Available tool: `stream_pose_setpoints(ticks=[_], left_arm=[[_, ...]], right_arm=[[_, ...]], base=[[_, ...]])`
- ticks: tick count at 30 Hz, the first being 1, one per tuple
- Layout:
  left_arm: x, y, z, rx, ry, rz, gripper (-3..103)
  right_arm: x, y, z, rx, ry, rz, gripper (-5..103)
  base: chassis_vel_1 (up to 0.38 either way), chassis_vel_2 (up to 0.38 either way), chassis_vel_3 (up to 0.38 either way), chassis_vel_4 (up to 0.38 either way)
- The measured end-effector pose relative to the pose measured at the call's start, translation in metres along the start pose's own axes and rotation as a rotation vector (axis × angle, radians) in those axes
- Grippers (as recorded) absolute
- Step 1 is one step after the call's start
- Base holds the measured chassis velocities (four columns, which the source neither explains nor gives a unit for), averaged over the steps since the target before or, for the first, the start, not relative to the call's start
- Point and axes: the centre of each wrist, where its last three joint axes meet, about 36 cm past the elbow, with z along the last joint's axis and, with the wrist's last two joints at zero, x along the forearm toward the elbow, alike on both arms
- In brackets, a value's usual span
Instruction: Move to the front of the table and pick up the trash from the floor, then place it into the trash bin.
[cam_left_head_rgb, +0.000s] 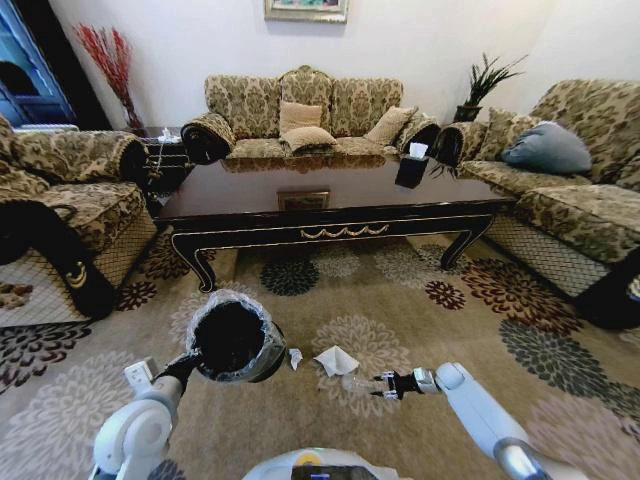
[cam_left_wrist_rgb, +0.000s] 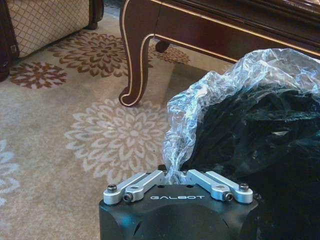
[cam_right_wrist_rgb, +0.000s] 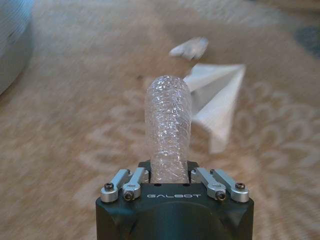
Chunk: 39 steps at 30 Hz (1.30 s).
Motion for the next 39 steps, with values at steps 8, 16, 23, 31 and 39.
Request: stream_pose_setpoints(ticks=[8, 16, 23, 31, 39], left_arm=[[-0.001, -0.003, 0.002, -0.019, 0.013, 0.015, 2], [-0.001, -0.006, 0.004, -0.024, 0.019, 0.024, 2], [-0.001, -0.01, 0.006, -0.011, 0.025, 0.038, 2], [-0.005, -0.018, 0.018, 0.019, 0.073, 0.059, 2], [-0.016, -0.017, 0.021, 0.031, 0.102, 0.056, 2]], right_arm=[[0.026, -0.037, -0.068, 0.061, -0.239, 0.139, 27], [0.008, -0.05, -0.14, -0.007, -0.583, 0.295, 27], [-0.045, -0.039, -0.237, -0.171, -0.957, 0.403, 27], [-0.077, -0.013, -0.311, -0.16, -1.128, 0.258, 27], [-0.11, 0.008, -0.354, -0.118, -1.192, 0.104, 27]], base=[[0.0, 0.0, 0.0, 0.0], [0.0, 0.0, 0.0, 0.0], [0.0, 0.0, 0.0, 0.0], [0.0, 0.0, 0.0, 0.0], [0.0, 0.0, 0.0, 0.0]])
